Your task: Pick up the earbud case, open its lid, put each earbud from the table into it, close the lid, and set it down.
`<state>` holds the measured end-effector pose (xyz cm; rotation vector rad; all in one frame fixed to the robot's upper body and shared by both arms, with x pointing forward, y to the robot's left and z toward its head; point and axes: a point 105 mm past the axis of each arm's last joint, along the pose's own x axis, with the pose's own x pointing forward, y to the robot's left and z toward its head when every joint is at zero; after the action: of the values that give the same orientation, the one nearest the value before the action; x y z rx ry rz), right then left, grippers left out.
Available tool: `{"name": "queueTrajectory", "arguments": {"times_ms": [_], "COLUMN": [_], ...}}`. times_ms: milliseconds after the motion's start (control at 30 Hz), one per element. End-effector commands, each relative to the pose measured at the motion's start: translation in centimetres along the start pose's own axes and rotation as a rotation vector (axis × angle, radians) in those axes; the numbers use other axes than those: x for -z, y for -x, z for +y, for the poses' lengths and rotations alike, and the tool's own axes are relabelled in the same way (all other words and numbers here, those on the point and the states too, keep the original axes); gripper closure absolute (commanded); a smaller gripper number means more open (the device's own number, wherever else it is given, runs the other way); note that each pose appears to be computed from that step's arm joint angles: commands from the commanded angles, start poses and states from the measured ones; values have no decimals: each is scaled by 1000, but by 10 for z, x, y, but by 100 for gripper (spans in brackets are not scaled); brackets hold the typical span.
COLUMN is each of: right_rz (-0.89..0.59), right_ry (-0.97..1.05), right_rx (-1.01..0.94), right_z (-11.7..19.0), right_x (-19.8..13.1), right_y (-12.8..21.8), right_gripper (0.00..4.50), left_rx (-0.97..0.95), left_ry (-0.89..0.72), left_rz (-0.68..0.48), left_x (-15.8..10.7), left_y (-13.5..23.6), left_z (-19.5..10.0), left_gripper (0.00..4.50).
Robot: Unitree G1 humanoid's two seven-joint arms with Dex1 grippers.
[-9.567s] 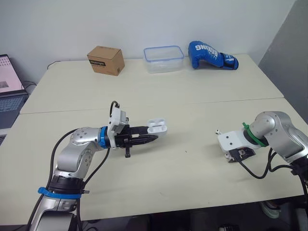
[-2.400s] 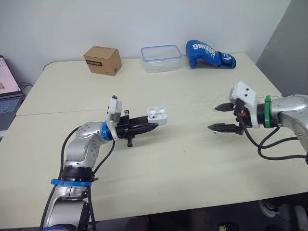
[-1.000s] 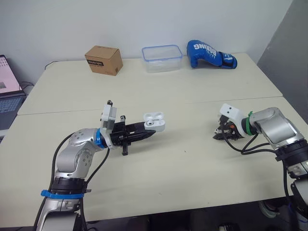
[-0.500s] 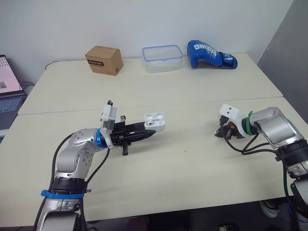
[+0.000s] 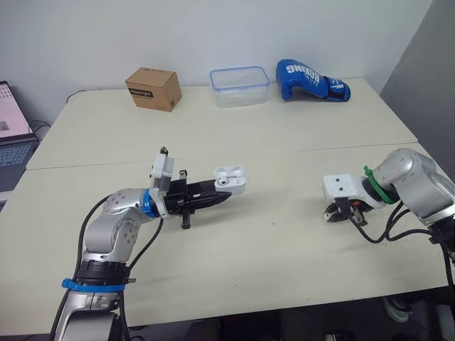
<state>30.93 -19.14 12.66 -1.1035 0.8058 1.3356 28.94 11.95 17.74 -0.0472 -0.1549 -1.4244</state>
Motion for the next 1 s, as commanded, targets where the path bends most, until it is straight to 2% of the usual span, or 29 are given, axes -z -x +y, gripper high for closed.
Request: {"name": "queueTrajectory", "arguments": {"times_ms": [33,500,700,1000], "right_rz": [39,126,150,229], "right_ry": [61,94,110,115], "right_rx": [-25,-24,-20,38], "right_z": [1,-3,0,-1], "right_x": [-2,11,10,4], "right_y": [-1,-15,-14,-9], "right_gripper": [413,413,215,215], "left_rx": [24,16,19,20], "left_ry": [-40,-41,-41,-42], "left_rz": [-21,-16,-18,-20], "left_x": [-8,-7,-7,-6], "left_y": [-5,-4,-4,-6], "left_z": [-2,-4,-4,-3], "left_gripper": [369,369,369,369]}}
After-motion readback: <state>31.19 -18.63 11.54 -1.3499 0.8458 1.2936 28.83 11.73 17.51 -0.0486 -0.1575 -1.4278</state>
